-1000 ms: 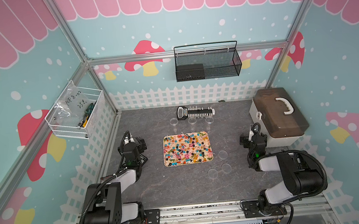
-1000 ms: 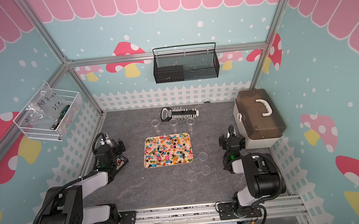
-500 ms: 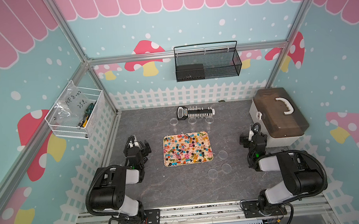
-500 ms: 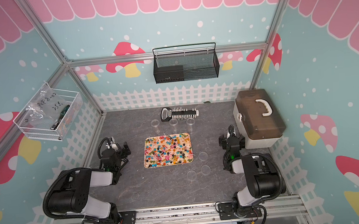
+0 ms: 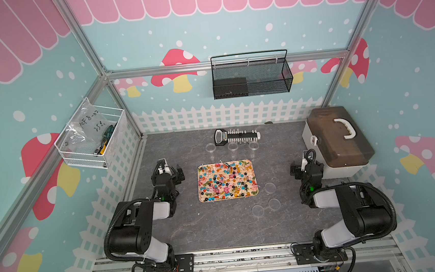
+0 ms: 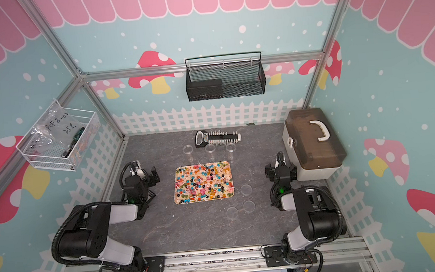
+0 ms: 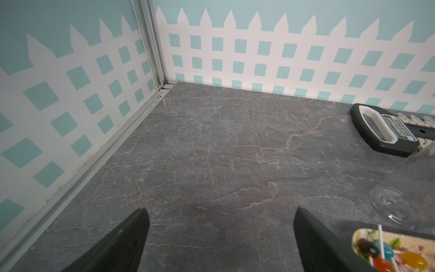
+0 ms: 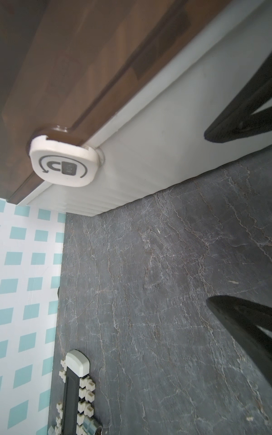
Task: Pour the candies out of the jar
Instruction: Reset both arms
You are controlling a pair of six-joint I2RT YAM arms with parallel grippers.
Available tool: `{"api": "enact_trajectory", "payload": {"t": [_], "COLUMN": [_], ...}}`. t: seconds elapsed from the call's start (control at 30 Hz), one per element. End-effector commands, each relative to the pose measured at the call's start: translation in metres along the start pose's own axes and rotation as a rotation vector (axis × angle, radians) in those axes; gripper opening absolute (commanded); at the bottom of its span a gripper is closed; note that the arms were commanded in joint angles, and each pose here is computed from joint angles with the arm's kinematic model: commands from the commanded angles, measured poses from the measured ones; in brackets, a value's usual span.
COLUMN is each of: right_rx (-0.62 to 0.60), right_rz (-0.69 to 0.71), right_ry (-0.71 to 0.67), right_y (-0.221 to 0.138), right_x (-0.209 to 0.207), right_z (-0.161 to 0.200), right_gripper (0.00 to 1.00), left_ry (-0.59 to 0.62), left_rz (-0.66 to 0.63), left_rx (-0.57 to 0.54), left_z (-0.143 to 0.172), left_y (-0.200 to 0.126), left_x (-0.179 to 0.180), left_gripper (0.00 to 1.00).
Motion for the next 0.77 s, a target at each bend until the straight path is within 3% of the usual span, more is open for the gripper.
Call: {"api": "enact_trajectory", "payload": {"t": [0.0, 0.73], "right_rx": [-0.022, -0.025], "right_rz": [0.01, 0.011], "right_ry": [0.008, 0.009], "right_y": [0.0014, 0.0008], "right_x": [-0.002, -0.0025], "right_z": [-0.0044, -0.005], "right_gripper": [1.0, 1.0], "left_ry": [0.005, 0.012], "left_rz": [-0.009, -0.013], "left_rx": [-0.021, -0.019], "left_z": [-0.0051, -0.0042], "left_y": [0.0001, 0.0007], "left_x": [-0.0015, -0.0021], "left_gripper": [0.99, 0.99]}}
Point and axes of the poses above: each gripper's point midway between its finger pads, its own y axis out along the fingers, its own x axis along the line the jaws close on, z = x × y, the point moved 6 cm from there along -y, back along the fingers, and after that the axes turned 12 degrees about -y, right-handed, at the moved point
